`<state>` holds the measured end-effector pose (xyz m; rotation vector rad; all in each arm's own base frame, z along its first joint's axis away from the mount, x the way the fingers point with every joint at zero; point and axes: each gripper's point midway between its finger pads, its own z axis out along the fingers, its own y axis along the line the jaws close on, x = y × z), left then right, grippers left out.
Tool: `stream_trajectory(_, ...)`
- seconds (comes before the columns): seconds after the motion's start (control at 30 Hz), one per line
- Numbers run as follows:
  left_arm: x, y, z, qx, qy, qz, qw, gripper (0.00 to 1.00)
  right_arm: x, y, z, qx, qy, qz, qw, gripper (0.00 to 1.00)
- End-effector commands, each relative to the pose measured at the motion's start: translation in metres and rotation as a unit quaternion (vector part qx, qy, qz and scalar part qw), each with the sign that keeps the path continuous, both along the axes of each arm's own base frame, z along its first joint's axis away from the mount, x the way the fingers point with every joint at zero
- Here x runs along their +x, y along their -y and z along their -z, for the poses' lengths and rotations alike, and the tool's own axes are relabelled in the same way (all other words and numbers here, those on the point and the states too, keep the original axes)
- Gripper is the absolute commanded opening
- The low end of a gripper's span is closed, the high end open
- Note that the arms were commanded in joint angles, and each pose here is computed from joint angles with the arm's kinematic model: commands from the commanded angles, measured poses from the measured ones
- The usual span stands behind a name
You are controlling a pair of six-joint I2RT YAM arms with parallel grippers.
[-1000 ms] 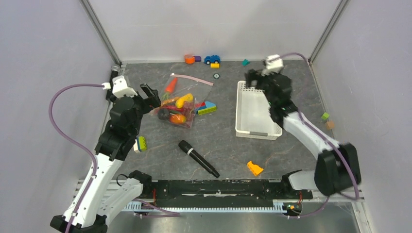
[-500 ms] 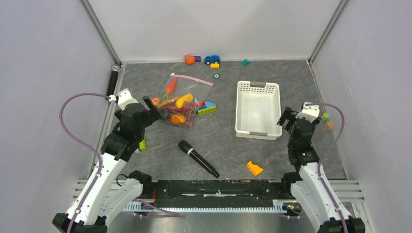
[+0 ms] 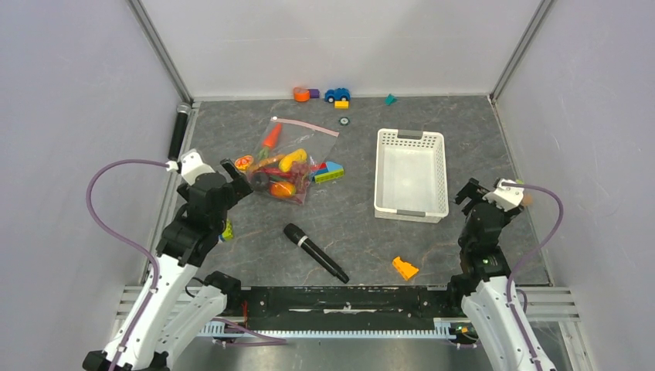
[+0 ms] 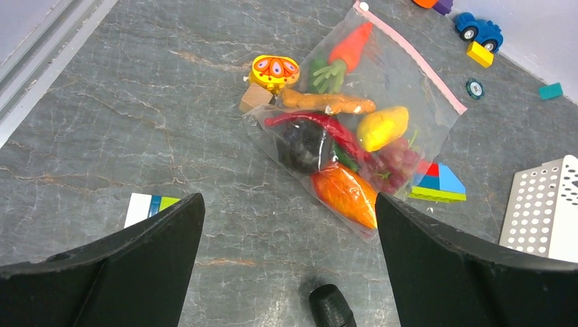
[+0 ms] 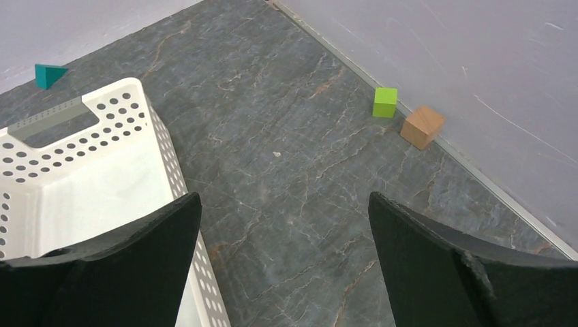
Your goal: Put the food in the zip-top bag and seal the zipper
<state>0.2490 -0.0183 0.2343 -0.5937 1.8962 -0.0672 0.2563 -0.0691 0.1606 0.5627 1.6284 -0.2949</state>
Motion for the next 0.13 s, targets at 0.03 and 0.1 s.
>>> stream_trajectory(0.03, -0.0009, -0.0079, -0.0113, -0.021, 0.034, -0.033, 0.999, 1.00, -0.0042, 0.0067, -0.0046, 0.008, 0.020, 0.025, 0.999, 0.98)
stream_trajectory(0.1, -0.0013, -0.0087, -0.0129, -0.024, 0.040, -0.035, 0.998, 1.00, -0.0042, 0.0069, -0.0067, 0.010, 0.025, 0.026, 0.999, 0.98)
